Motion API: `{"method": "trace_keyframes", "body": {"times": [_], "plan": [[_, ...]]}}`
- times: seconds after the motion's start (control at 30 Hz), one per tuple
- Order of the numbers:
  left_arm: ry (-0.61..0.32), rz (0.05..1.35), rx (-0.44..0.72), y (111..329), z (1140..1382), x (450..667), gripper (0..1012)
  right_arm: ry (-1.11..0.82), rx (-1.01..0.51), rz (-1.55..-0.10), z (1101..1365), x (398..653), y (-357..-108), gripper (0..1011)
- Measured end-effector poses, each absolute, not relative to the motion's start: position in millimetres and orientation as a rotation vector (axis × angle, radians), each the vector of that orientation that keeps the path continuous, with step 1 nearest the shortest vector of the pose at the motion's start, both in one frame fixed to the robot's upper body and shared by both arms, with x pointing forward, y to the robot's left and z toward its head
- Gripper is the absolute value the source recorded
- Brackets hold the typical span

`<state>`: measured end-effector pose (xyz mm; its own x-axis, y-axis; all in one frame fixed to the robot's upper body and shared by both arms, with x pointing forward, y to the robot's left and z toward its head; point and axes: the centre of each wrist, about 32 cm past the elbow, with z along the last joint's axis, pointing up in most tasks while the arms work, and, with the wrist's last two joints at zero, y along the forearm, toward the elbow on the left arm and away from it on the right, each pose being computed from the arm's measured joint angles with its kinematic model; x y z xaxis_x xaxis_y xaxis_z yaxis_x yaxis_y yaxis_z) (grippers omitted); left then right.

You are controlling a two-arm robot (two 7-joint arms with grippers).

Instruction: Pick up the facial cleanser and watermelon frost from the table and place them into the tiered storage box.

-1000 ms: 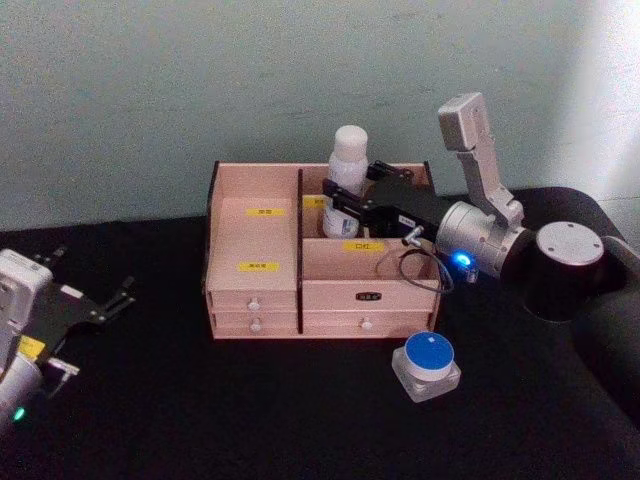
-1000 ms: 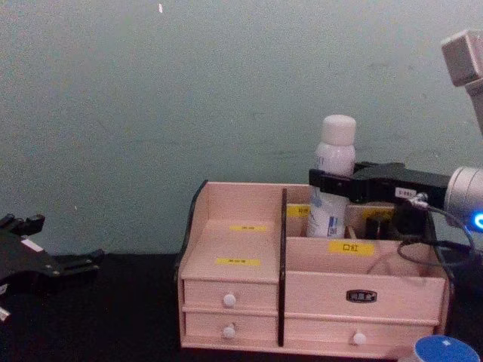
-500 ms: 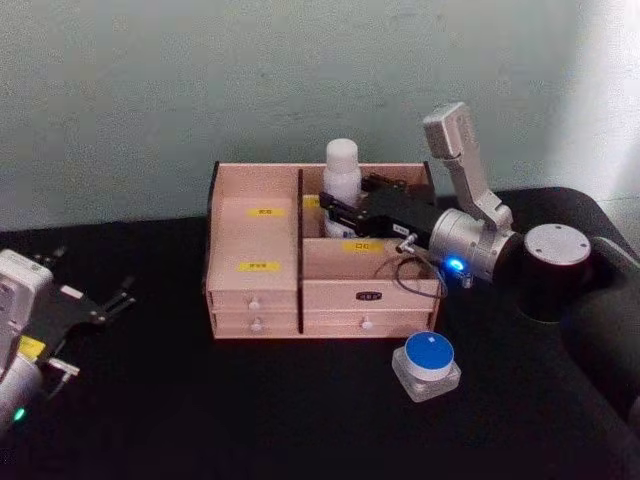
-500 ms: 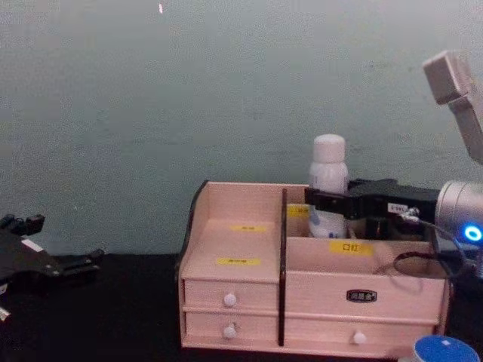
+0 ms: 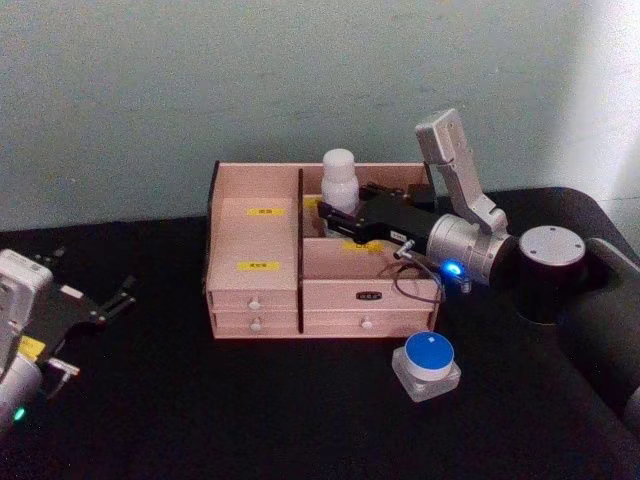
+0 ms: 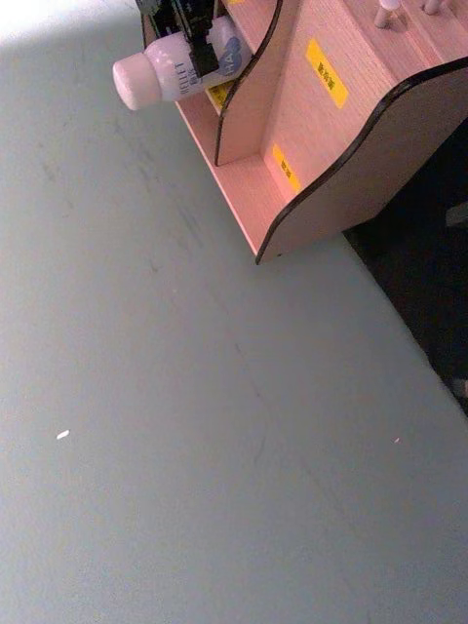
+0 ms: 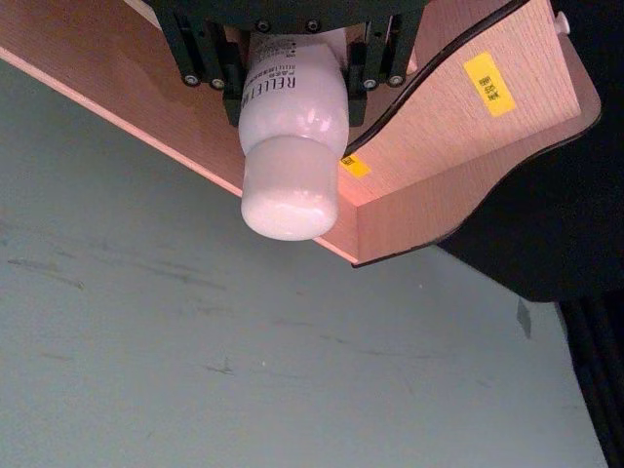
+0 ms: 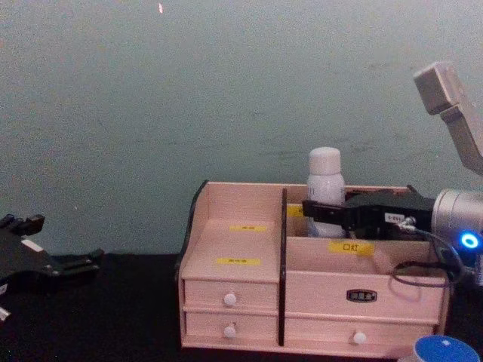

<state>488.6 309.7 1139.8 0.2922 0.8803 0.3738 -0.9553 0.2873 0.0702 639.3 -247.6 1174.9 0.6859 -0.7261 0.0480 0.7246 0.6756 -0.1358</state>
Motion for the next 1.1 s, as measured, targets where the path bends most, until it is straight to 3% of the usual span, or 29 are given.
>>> {"method": "trace_keyframes", "body": {"times": [0.7, 1.1], "plan": [[-0.285, 1.248, 0.304, 309.7, 1139.8, 488.6, 1001, 0.010, -0.153, -0.819, 1174.8, 639.0, -247.7, 594], [-0.285, 1.248, 0.304, 309.7, 1139.8, 488.6, 1002, 0.010, -0.152, -0.821, 1174.7, 638.9, -247.9, 898]]}}
